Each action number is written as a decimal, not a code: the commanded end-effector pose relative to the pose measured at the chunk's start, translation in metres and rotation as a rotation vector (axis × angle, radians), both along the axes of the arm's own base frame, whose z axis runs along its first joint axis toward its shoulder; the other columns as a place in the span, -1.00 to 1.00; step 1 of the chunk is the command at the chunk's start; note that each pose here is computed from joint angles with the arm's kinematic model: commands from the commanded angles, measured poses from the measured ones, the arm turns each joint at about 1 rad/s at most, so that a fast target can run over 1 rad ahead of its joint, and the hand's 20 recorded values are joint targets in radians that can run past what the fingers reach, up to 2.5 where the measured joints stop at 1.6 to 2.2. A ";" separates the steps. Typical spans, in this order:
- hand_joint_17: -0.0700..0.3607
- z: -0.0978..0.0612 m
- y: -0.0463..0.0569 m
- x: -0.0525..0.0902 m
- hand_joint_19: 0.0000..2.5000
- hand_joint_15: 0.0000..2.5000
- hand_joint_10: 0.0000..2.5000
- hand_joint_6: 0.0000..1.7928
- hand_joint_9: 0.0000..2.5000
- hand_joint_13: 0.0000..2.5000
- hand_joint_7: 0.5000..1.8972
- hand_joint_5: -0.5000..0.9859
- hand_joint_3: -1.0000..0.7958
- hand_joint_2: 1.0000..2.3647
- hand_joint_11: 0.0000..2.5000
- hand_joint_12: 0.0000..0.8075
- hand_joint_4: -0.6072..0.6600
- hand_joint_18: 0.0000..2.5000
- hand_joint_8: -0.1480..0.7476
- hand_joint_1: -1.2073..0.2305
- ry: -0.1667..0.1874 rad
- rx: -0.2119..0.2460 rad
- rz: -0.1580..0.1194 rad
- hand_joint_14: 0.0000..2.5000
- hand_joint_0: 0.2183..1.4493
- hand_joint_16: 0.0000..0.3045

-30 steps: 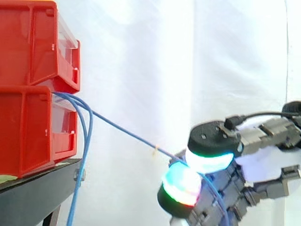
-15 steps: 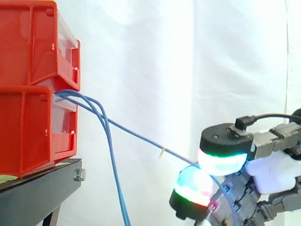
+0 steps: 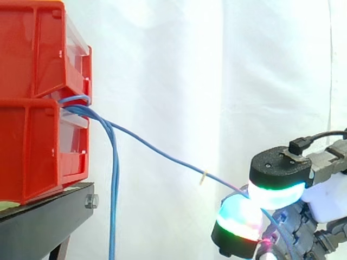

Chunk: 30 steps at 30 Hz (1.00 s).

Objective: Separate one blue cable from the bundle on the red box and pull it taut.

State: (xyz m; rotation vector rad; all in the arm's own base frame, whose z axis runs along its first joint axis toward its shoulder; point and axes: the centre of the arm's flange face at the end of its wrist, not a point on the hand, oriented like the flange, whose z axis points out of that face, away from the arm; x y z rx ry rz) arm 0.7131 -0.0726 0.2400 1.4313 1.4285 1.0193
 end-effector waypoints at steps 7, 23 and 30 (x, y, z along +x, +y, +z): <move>0.02 0.002 0.001 0.004 -0.62 -0.79 -0.99 0.01 -0.15 -0.29 -0.27 -0.37 0.11 -0.54 -0.79 0.09 -0.08 -0.19 0.17 -0.52 -0.029 0.003 0.000 -0.99 -0.49 -0.56; 0.02 0.004 0.002 0.007 -0.62 -0.80 -0.99 0.01 -0.10 -0.29 -0.28 -0.37 0.10 -0.54 -0.76 0.09 -0.09 -0.20 0.17 -0.51 -0.052 0.005 0.002 -0.99 -0.49 -0.56; 0.00 0.004 0.002 0.007 -0.62 -0.79 -0.99 0.01 -0.09 -0.30 -0.30 -0.37 0.09 -0.60 -0.74 0.08 -0.09 -0.24 0.16 -0.52 -0.052 0.005 0.002 -0.99 -0.46 -0.58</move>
